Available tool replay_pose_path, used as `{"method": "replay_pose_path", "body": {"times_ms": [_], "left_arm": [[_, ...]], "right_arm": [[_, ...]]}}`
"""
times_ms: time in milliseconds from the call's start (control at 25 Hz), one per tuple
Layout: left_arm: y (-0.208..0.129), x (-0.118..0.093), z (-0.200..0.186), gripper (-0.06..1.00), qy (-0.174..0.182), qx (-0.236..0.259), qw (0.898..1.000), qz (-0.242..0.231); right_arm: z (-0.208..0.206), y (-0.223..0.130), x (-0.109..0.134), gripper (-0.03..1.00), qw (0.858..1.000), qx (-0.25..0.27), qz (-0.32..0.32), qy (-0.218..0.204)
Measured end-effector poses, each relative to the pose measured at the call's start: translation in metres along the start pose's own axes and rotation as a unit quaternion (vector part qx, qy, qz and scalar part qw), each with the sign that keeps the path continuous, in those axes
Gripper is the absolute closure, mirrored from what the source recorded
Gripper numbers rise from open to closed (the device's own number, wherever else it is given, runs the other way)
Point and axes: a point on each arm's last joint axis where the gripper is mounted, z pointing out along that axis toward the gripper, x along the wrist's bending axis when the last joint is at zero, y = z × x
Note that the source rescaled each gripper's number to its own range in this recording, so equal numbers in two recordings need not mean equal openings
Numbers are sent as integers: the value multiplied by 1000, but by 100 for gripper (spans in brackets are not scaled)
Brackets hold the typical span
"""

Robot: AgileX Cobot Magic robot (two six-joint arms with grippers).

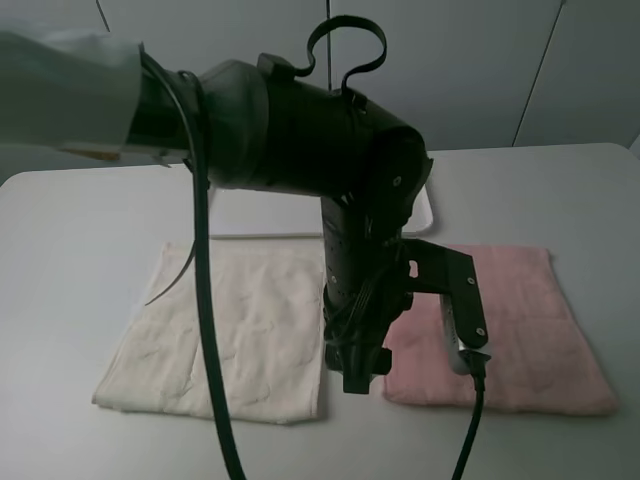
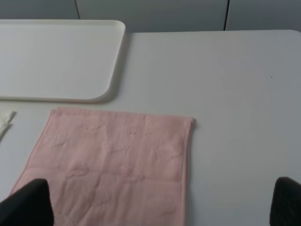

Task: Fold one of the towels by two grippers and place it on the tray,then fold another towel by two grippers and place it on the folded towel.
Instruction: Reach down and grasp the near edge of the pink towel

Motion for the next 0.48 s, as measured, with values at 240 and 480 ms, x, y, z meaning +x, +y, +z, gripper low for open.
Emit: {"method": "replay_pose_path", "body": {"times_ms": [240,480], "left_arm": [[15,-20,22,2,-15,15,999,26],[14,-19,24,2,-5,24,999,25]], "right_arm": [[3,10,-4,-3,998,51,-9,-20],[39,48,-5,-3,985,174,-12,-14]]}}
